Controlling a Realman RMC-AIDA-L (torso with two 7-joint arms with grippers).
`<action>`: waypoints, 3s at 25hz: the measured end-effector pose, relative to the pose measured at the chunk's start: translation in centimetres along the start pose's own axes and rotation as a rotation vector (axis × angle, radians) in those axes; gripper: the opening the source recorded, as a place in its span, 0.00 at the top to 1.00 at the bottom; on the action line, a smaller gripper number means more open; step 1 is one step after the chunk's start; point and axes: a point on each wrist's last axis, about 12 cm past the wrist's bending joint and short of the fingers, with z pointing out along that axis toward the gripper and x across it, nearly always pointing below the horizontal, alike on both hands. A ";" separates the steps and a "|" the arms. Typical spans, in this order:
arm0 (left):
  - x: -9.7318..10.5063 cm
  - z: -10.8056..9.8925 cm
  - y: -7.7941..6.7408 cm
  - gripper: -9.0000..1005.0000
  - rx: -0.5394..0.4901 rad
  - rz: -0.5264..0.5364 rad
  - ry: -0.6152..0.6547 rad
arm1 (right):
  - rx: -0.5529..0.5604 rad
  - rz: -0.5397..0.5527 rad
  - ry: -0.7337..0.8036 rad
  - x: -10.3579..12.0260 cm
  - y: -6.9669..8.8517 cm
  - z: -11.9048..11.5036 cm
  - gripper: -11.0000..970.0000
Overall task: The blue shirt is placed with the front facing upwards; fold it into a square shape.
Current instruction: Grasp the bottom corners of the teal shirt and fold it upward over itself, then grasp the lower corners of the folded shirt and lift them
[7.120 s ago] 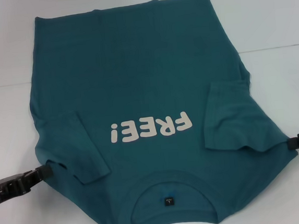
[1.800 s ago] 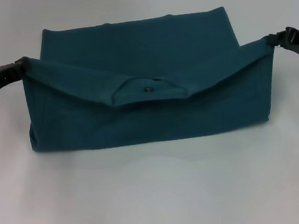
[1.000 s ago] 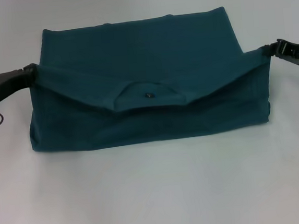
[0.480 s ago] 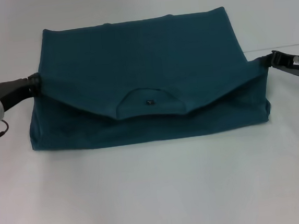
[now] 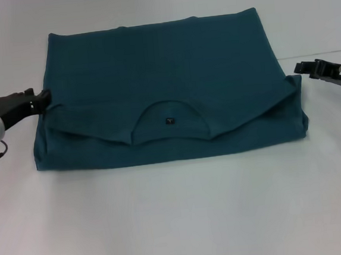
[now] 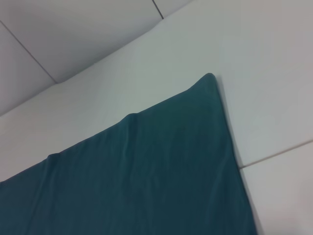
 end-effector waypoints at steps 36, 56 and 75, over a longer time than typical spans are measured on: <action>5.8 -3.4 -0.5 0.36 0.109 -0.050 0.250 | -0.097 -0.025 -0.005 1.8 -2.5 -4.6 0.14; 5.0 -3.3 -0.9 0.97 0.139 -0.025 0.244 | -0.177 -0.137 0.214 -1.4 -1.7 -7.0 0.15; 4.2 -3.2 -1.1 0.96 0.158 -0.032 0.235 | 0.016 -0.263 0.472 -1.7 1.9 -4.1 0.14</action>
